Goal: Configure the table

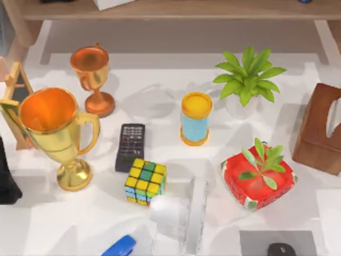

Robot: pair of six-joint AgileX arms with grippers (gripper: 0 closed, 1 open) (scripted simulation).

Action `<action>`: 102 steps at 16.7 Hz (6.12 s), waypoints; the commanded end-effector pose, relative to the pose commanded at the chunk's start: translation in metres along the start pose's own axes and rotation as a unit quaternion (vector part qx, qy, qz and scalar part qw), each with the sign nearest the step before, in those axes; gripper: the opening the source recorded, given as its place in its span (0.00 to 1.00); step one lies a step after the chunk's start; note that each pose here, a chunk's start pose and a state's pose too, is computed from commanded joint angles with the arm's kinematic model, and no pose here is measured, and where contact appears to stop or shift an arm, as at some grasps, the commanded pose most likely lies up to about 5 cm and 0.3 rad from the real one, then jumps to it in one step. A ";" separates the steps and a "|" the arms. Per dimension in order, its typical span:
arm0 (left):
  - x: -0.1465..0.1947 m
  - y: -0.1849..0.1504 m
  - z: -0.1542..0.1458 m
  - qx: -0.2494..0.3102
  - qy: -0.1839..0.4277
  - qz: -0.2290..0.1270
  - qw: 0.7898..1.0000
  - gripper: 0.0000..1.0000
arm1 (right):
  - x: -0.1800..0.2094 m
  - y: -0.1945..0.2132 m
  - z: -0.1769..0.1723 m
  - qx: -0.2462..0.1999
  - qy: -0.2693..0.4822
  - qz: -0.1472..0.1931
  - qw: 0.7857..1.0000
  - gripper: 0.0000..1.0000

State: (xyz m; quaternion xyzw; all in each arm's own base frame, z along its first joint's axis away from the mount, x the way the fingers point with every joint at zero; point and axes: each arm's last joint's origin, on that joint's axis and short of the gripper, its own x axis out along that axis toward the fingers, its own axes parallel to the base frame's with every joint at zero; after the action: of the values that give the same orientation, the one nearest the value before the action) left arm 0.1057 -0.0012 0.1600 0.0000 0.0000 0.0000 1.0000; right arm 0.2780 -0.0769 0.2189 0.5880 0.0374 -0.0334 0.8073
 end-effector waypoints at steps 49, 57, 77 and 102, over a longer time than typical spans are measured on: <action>0.000 0.000 0.000 0.000 0.000 0.000 1.000 1.00 | -0.017 -0.151 0.060 0.156 -0.008 0.049 0.987 0.00; 0.000 0.000 0.000 0.000 0.000 0.000 1.000 1.00 | 0.001 -0.153 0.062 0.154 -0.010 0.043 0.987 0.00; 0.000 0.000 0.000 0.000 0.000 0.000 1.000 1.00 | 0.105 -0.145 0.064 0.155 -0.011 0.038 0.987 0.00; 0.000 0.000 0.000 0.000 0.000 0.000 1.000 1.00 | 0.168 -0.140 0.068 0.156 -0.013 0.036 0.987 0.45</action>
State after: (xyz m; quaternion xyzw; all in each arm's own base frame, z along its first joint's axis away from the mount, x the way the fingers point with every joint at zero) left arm 0.1057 -0.0012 0.1600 0.0000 0.0000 0.0000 1.0000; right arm 0.4328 -0.1858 0.0904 0.7070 0.0003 -0.0177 0.7070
